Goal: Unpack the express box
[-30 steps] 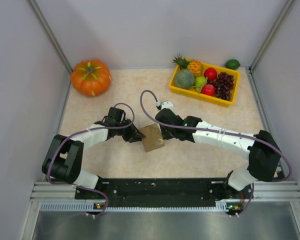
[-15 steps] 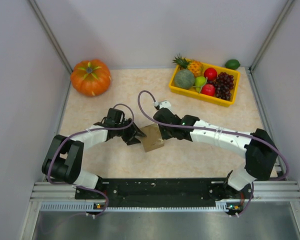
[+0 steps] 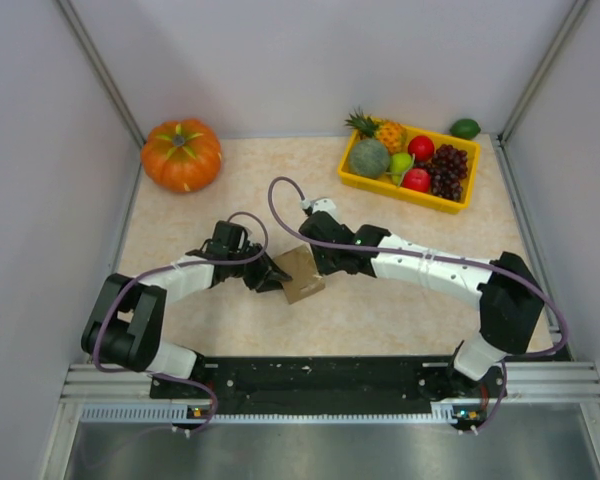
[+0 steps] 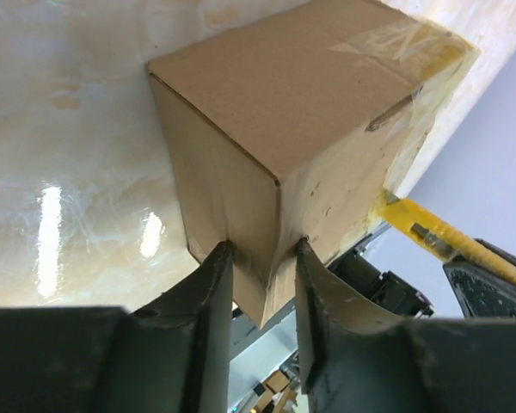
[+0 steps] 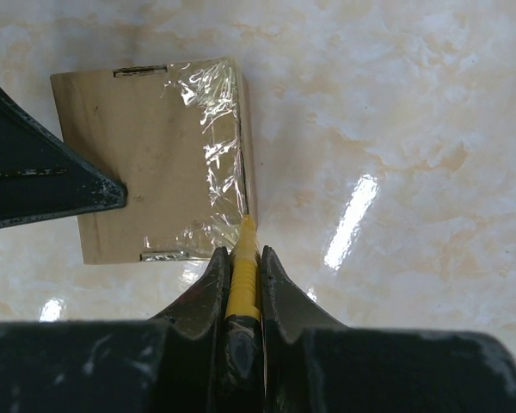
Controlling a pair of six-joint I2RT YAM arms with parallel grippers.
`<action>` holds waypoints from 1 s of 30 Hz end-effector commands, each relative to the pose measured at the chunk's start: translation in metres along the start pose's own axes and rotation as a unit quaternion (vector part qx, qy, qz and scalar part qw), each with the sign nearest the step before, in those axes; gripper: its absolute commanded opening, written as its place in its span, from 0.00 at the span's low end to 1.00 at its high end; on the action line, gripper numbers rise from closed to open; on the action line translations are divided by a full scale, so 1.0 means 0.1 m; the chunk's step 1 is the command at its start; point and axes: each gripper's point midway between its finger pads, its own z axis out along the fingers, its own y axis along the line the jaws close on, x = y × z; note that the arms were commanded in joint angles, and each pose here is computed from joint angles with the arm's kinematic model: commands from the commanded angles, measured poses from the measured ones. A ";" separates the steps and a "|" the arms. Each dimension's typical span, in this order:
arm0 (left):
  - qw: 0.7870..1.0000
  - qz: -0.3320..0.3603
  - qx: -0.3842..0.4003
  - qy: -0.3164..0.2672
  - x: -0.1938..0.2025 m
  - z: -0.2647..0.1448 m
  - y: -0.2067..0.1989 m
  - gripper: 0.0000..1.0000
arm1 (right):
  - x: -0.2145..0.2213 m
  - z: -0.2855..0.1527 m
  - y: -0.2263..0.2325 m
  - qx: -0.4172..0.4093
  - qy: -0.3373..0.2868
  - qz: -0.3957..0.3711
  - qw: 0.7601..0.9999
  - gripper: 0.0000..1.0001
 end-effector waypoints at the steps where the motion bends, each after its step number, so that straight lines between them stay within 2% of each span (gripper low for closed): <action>1: 0.999 -0.030 -0.023 -0.005 0.02 0.06 0.15 0.26 | -0.30 -0.16 0.11 -0.018 -0.036 0.013 0.999 0.00; 4: 0.998 -0.042 -0.037 -0.016 0.00 0.04 0.19 0.17 | -0.36 -0.23 0.10 -0.011 -0.046 0.007 0.999 0.00; 9: 0.996 -0.046 -0.061 -0.042 -0.07 0.00 0.23 0.13 | -0.40 -0.32 0.10 -0.009 -0.054 0.008 0.998 0.00; 19: 0.994 -0.047 -0.085 -0.050 -0.13 -0.01 0.27 0.10 | -0.34 -0.32 0.06 -0.003 -0.047 0.006 0.999 0.00; 25: 0.992 -0.076 -0.086 -0.059 -0.17 0.01 0.23 0.08 | -0.33 -0.35 0.04 -0.003 -0.049 0.005 0.999 0.00; 30: 0.989 -0.093 -0.090 -0.077 -0.22 0.01 0.21 0.06 | -0.14 -0.32 0.01 0.000 -0.032 0.007 0.999 0.00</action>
